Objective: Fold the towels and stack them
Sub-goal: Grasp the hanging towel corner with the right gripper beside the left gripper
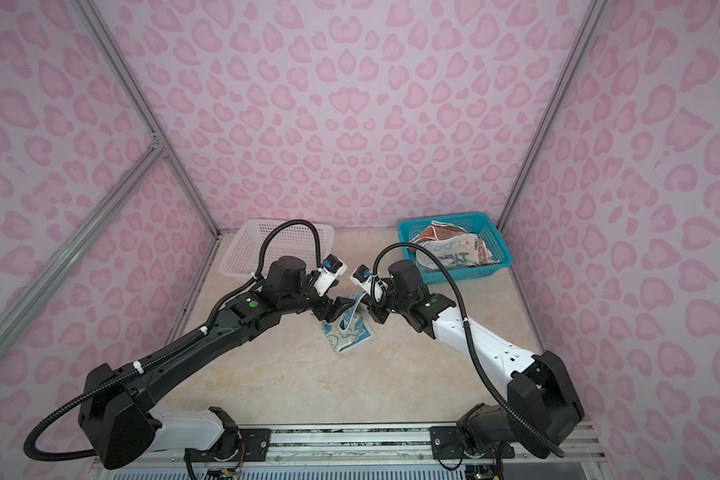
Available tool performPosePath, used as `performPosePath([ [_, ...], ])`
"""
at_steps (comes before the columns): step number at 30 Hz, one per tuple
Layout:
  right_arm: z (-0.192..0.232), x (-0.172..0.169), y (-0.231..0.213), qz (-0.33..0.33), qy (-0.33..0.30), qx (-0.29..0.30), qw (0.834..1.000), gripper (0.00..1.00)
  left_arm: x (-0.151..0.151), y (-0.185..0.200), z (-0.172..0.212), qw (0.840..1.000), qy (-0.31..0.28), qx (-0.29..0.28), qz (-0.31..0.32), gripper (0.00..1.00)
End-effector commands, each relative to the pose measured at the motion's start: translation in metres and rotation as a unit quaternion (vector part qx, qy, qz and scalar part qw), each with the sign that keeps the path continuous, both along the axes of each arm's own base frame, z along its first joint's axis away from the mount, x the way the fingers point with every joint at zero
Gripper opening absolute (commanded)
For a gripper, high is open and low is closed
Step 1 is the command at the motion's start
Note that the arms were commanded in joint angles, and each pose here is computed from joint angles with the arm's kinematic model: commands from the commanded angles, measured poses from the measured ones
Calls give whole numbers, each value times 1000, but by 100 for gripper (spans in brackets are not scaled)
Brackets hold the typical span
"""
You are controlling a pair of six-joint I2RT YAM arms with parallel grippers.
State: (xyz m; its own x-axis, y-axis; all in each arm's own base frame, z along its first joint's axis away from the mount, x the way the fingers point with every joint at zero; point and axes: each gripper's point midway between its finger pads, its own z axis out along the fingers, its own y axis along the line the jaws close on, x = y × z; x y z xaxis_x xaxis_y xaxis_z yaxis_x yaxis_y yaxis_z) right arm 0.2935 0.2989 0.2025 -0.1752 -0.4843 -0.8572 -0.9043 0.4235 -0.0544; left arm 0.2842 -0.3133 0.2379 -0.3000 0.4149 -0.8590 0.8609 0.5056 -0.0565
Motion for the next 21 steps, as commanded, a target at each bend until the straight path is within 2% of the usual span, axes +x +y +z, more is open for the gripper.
performPosePath([
  [1, -2, 1, 3, 1, 13, 4, 1000, 0, -7, -18, 8, 999, -3, -28, -42, 81],
  [5, 1, 6, 6, -9, 19, 14, 1000, 0, -13, -26, 0, 998, 6, -28, -52, 81],
  [9, 5, 6, 9, -5, 22, 24, 999, 0, -10, -27, -13, 999, 6, -4, -41, 78],
  [13, 9, 2, 10, 3, 20, 31, 999, 0, -1, -24, -24, 1000, 6, 22, -18, 64],
  [18, 10, -1, 7, 8, 10, 25, 1000, 0, 3, -19, -26, 999, -6, 36, -9, 39],
  [21, 12, -2, 7, 10, 8, 27, 1000, 0, 4, -20, -26, 999, -7, 35, -10, 32],
])
